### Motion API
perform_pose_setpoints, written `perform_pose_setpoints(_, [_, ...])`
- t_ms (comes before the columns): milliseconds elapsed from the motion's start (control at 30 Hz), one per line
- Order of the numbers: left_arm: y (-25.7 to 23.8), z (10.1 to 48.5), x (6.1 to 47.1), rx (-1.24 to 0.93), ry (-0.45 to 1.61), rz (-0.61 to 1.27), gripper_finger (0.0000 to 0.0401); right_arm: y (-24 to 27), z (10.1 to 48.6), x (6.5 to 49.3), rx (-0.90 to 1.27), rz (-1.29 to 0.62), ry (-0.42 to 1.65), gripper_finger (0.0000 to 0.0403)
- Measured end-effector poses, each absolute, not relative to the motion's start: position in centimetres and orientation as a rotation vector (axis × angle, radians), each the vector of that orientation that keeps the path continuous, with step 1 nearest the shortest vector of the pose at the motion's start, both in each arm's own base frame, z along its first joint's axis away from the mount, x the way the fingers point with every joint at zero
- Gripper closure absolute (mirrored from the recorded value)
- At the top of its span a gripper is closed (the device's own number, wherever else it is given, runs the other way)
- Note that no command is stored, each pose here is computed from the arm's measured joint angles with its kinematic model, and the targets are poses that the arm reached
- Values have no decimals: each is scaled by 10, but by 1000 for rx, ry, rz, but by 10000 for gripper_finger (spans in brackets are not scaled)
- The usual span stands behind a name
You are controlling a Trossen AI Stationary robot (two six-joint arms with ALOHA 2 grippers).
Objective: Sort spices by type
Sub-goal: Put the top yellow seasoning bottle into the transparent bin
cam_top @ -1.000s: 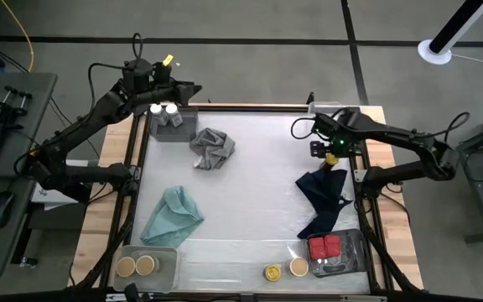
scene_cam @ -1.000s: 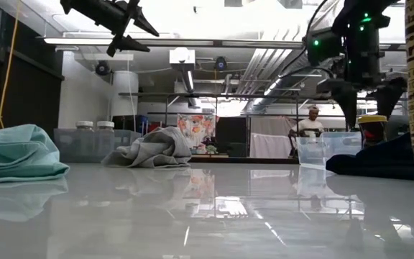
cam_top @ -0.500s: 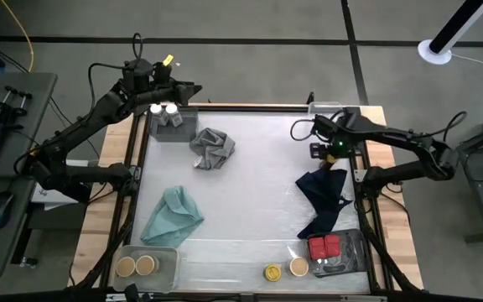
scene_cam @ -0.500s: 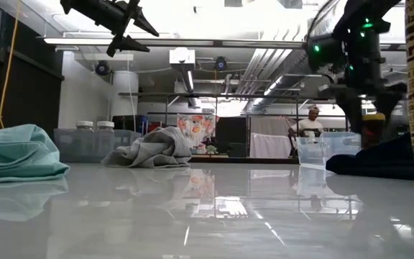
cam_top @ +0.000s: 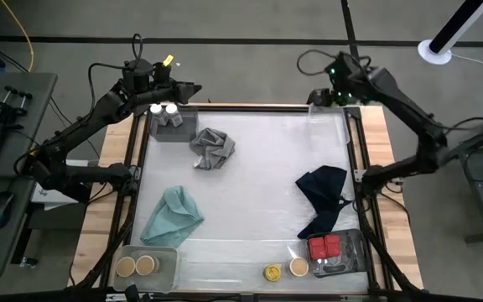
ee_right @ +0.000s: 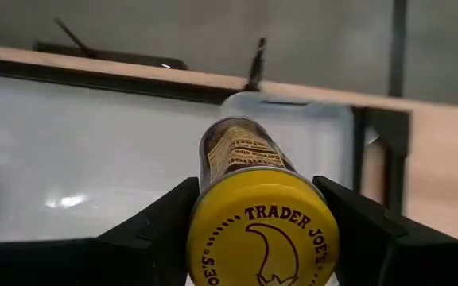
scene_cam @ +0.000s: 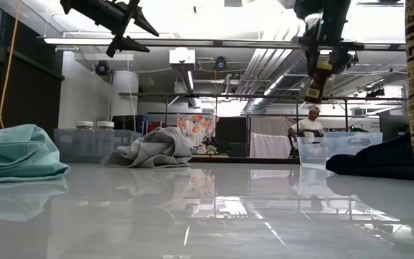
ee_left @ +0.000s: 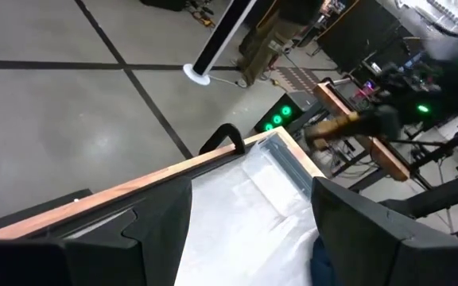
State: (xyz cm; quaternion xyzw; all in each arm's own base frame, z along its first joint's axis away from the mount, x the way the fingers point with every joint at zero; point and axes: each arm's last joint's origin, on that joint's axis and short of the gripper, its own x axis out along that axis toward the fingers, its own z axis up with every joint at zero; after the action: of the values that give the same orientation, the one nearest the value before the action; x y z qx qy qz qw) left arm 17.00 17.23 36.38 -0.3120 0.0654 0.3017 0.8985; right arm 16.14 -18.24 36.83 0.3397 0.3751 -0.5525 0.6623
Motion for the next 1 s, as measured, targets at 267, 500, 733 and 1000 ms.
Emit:
perform_pose_setpoints(267, [172, 364, 170, -651, 135, 625, 156, -255, 308, 168, 767, -1198, 1218, 184])
perform_pose_setpoints(500, [172, 364, 170, -656, 133, 625, 156, -284, 267, 184, 746, -1150, 1305, 184])
perform_pose_setpoints(733, [172, 364, 170, -656, 133, 625, 156, -297, 238, 192, 764, -1142, 1380, 184])
perform_pose_setpoints(1000, [172, 364, 170, -662, 131, 626, 156, -299, 233, 193, 805, -1121, 1378, 184])
